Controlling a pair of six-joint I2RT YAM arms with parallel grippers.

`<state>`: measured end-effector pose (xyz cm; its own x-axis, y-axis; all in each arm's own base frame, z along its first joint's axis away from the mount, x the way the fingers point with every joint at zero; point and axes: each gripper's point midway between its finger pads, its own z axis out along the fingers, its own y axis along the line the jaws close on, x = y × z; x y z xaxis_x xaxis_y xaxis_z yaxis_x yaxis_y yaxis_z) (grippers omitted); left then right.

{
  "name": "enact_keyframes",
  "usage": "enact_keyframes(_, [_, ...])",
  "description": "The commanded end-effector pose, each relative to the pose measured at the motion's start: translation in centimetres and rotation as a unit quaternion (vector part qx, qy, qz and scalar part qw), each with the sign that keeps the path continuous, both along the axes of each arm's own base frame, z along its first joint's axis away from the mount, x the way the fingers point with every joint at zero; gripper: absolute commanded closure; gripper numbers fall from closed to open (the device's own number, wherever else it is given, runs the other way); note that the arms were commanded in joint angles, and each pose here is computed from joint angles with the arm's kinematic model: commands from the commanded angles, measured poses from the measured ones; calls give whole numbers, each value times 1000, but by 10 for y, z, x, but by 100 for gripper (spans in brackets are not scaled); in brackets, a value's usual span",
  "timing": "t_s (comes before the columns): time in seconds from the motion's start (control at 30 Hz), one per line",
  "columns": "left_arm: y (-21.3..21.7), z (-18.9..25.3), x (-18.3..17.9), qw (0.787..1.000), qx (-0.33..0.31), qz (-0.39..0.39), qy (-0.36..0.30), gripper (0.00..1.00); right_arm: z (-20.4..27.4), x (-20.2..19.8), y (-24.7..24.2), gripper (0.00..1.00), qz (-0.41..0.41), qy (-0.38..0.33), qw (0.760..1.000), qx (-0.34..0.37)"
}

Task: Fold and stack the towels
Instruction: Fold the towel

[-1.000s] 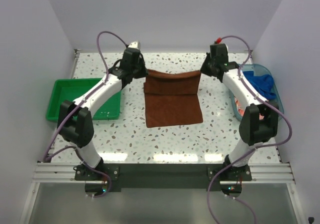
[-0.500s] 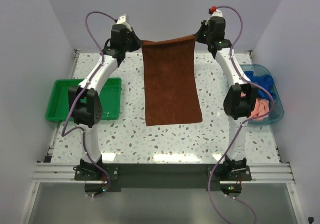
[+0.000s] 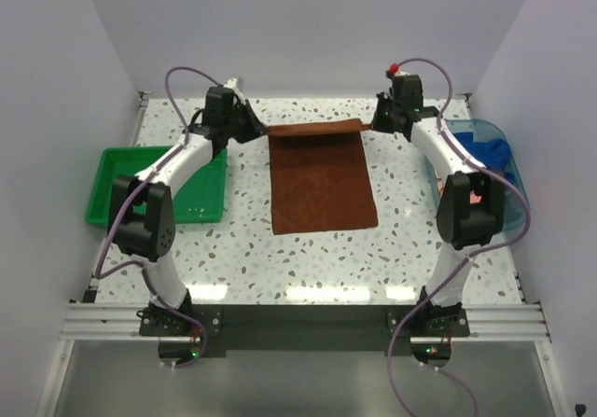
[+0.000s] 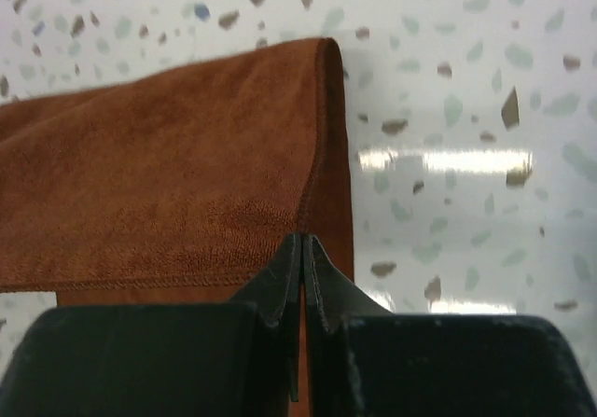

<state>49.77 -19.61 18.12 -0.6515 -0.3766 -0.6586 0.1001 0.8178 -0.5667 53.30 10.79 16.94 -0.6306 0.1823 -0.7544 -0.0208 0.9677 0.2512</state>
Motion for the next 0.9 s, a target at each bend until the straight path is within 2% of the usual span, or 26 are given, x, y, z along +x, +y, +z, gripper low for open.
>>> enact_keyframes(0.0, [-6, 18, -37, 999, -26, -21, 2, 100, 15, -47, -10, 100, -1, 22, 1000, -7])
enact_keyframes(0.1, [-11, -7, -73, 998, -16, -39, 36, 100, -4, -83, -14, 100, -8, 57, 998, 1])
enact_keyframes(0.13, [-10, -23, -89, 998, -8, -40, 53, 100, -24, -100, -16, 100, -14, 83, 996, -1])
enact_keyframes(0.2, [-18, -38, -108, 997, -3, -48, 67, 100, -30, -115, -17, 100, -24, 90, 996, 12])
enact_keyframes(0.23, [-17, -55, -124, 995, -1, -50, 86, 100, -48, -132, -15, 100, -22, 116, 993, 18])
enact_keyframes(0.43, [-18, -104, -167, 991, 19, -47, 126, 100, -94, -179, -11, 100, -30, 170, 984, 51])
enact_keyframes(0.67, [-16, -125, -172, 988, 28, -46, 142, 100, -116, -191, -10, 100, -27, 194, 979, 51])
enact_keyframes(0.87, [-19, -111, -166, 989, 33, -55, 136, 100, -97, -182, -15, 100, -31, 180, 982, 38])
